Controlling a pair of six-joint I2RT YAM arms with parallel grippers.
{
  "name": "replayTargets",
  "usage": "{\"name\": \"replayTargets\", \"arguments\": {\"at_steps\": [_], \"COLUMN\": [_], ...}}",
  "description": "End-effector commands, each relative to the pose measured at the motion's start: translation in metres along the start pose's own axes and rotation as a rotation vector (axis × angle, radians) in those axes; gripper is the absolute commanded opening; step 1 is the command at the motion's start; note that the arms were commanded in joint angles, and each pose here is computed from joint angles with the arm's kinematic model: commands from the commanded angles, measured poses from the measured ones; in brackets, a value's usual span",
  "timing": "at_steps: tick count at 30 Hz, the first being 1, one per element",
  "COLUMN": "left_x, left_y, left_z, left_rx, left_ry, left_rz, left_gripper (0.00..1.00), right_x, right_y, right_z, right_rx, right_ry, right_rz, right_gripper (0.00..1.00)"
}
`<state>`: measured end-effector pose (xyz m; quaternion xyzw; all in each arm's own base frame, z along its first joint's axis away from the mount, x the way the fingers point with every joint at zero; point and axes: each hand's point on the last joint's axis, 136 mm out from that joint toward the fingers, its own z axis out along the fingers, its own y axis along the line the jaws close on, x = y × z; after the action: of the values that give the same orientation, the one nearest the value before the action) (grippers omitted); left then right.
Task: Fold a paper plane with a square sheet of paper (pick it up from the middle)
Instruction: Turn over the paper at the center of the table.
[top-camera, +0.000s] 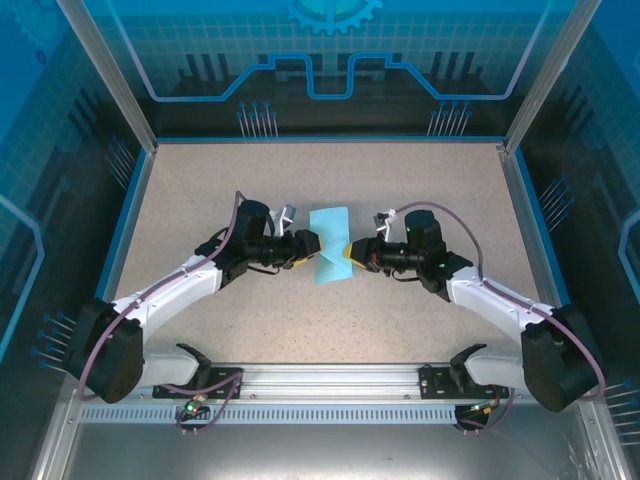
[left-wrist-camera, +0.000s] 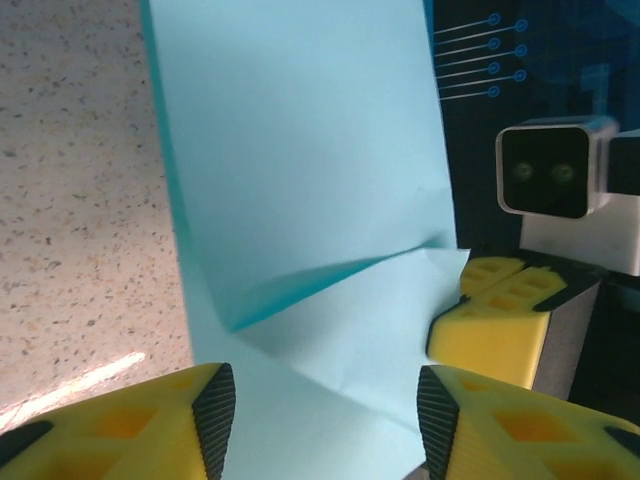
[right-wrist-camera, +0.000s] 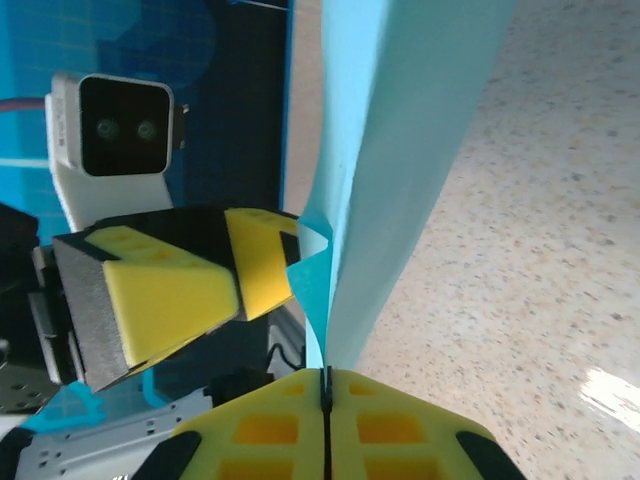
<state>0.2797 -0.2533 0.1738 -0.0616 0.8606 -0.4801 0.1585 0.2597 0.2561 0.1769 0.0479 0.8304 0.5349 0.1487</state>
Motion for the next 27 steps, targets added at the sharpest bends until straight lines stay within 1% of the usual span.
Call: {"name": "replayTargets", "arguments": {"at_steps": [1,6,8,13,15,17,22,23,27], "left_x": [-0.004,-0.009,-0.011,-0.015,-0.017,-0.018,-0.027,-0.029,-0.035], "left_y": [0.002,0.007,0.008,0.006,0.008,0.012,0.023,0.025,0.034], "left_z": [-0.007,-0.014,-0.016,-0.021,-0.023,-0.027,-0.041,-0.044,-0.057], "left_rx": [-0.042,-0.100,-0.118,-0.123,-0.132,-0.146,-0.183,-0.194,-0.228], "left_ry": [-0.008,-0.021,-0.028,-0.035,-0.041,-0.048,-0.080,-0.087,-0.108], "left_rz": [0.026,0.043,0.053,0.058,0.051,0.042,0.014,0.012,-0.006], "left_gripper": [0.58,0.64,0.68,0.69,0.70,0.73,0.75,0.78,0.79], "right_x": [0.003,-0.004,-0.011,-0.021,-0.026,-0.030,-0.033,-0.032,-0.021], "right_y": [-0.031,-0.058,-0.062,-0.071,-0.071,-0.070,-0.073,-0.073,-0.076], "right_z": [-0.016,-0.038,-0.045,-0.054,-0.061,-0.065,-0.065,-0.062,-0.041], "right_rx": [0.236,0.561,0.696,0.913,1.044,1.149,1.350,1.395,1.528], "right_ry": [0.012,0.017,0.009,0.001,-0.011,-0.012,-0.006,0.000,0.068], "right_rz": [-0.137,-0.350,-0.449,-0.577,-0.648,-0.701,-0.790,-0.818,-0.921], "right_gripper": [0.04,0.03,0.03,0.02,0.02,0.02,0.01,0.01,0.02]}}
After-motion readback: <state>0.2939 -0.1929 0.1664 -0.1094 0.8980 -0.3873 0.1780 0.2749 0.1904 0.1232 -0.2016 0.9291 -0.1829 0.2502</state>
